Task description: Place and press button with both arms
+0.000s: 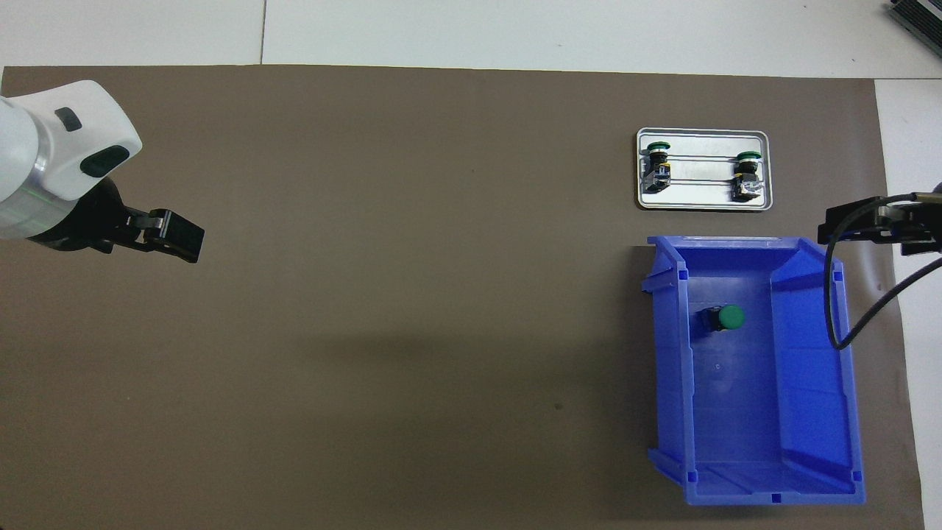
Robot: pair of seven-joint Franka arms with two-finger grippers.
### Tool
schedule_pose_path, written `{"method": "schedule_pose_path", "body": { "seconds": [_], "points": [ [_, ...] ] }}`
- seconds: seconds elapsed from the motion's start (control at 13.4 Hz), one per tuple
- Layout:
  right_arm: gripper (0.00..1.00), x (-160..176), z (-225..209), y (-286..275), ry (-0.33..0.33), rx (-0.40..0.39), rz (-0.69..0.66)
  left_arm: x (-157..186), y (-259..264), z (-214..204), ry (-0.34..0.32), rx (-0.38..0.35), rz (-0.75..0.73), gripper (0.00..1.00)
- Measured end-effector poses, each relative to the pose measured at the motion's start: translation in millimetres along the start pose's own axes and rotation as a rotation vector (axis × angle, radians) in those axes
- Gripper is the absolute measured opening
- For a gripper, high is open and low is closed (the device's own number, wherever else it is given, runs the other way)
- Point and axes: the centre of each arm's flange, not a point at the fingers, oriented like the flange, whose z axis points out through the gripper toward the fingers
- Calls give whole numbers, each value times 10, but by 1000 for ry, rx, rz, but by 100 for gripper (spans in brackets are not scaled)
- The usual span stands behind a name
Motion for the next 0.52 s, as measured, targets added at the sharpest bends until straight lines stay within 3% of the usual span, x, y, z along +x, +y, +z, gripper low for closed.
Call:
{"method": "schedule_pose_path", "body": {
  "seconds": [0.52],
  "points": [
    [100,-3,2,-8,-1,-6,-3,0,0,1,0,0,0,100]
  ]
}}
